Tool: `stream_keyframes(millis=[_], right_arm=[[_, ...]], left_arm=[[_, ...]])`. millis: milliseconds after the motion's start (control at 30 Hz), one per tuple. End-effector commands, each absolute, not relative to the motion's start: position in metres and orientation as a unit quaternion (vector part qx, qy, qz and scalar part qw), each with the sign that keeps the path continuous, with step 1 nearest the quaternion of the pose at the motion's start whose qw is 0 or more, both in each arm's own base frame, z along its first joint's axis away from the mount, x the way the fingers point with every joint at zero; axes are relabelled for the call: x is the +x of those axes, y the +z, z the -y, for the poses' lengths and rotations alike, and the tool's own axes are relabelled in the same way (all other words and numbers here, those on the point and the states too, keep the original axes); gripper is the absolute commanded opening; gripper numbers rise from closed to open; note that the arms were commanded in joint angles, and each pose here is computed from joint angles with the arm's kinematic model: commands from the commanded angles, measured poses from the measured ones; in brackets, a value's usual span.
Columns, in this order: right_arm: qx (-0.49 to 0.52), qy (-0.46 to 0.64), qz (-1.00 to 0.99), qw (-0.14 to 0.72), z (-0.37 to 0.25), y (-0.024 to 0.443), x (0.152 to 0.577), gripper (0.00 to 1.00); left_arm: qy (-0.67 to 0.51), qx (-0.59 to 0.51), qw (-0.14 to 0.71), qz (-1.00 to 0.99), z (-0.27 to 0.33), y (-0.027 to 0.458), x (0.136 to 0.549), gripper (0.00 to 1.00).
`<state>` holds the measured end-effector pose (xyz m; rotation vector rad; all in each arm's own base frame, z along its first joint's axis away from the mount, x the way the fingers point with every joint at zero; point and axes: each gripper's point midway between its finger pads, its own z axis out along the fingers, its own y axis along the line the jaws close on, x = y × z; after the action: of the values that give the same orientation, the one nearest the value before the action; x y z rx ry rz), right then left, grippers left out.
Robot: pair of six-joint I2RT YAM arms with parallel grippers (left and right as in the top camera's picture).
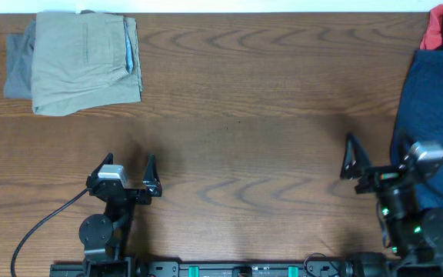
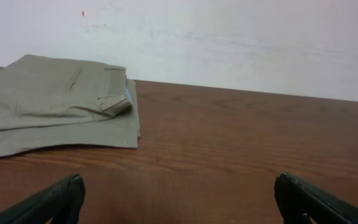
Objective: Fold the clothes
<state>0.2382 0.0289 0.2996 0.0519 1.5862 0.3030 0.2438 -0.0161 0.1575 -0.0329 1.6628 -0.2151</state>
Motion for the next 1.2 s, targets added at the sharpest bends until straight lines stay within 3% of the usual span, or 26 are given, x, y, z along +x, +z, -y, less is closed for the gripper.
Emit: stream_keyframes(millis=[0, 500, 800, 1167], right_arm=[[0.012, 0.139, -0.708, 0.692, -0.033, 0.269, 0.236, 0.99], [-0.031, 0.097, -0.664, 0.741, -0.032, 0.204, 0.242, 0.99], [-0.011, 0.058, -0.729, 0.682, -0.019, 0.160, 0.245, 0.99], [-0.009, 0.056, -0.731, 0.680, -0.018, 0.158, 0.246, 0.99]], left_arm=[[-0.100, -0.012, 0.649, -0.754, 0.019, 0.141, 0.243, 0.98], [-0.100, -0.012, 0.649, -0.754, 0.019, 0.141, 0.243, 0.98], [-0.100, -0.012, 0.649, -0.754, 0.019, 0.141, 0.243, 0.98], [-0.100, -0.012, 0.649, -0.754, 0.019, 0.141, 0.243, 0.98]])
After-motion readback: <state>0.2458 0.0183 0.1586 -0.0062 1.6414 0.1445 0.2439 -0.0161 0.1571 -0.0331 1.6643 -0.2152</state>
